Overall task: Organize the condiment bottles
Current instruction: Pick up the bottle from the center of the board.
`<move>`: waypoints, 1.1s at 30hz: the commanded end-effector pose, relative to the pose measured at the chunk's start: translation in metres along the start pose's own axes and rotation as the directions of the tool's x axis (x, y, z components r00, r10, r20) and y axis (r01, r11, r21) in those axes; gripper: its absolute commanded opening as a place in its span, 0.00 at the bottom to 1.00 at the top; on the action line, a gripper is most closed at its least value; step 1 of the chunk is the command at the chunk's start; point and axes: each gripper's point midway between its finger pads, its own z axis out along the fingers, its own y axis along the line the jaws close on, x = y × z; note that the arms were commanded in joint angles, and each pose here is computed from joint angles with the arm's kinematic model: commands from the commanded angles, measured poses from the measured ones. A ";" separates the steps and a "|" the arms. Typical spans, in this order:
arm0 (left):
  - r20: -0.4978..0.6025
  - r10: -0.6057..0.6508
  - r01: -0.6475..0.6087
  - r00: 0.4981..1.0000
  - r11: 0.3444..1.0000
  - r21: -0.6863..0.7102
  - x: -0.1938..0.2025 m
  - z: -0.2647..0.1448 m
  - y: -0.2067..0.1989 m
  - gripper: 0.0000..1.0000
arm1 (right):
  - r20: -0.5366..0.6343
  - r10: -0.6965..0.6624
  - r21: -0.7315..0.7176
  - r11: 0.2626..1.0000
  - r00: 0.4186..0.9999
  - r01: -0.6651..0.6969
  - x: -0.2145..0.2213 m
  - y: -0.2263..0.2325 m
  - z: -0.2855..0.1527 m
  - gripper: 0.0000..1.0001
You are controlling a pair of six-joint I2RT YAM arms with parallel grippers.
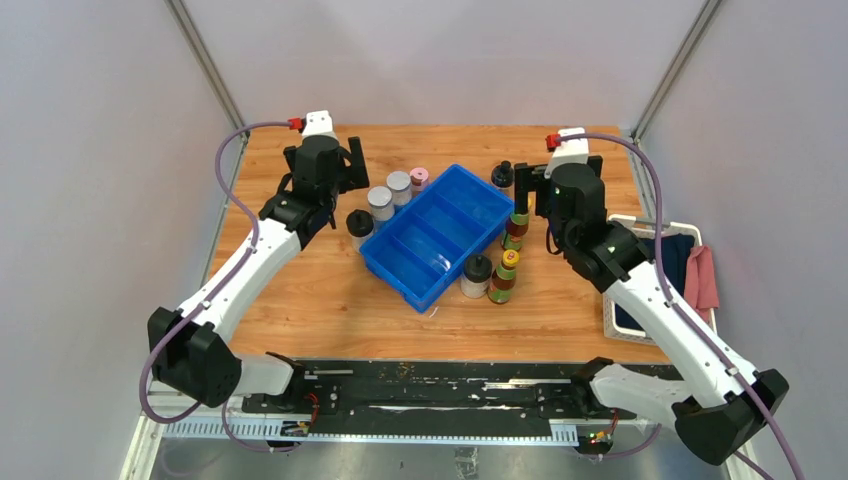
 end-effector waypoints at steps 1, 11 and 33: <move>0.051 -0.053 0.052 0.997 0.998 0.024 -0.018 -0.004 -0.006 1.00 | 0.017 -0.015 0.011 1.000 1.000 0.014 -0.001 -0.008 -0.015 0.98; 0.023 -0.075 0.074 0.997 0.995 0.073 0.000 0.001 -0.015 1.00 | -0.038 0.035 0.054 0.998 0.999 -0.033 0.026 -0.011 -0.013 0.89; -0.009 -0.006 0.006 1.000 0.999 0.037 0.022 0.011 -0.019 1.00 | -0.079 0.085 -0.124 0.988 0.993 -0.094 0.012 0.053 0.029 0.88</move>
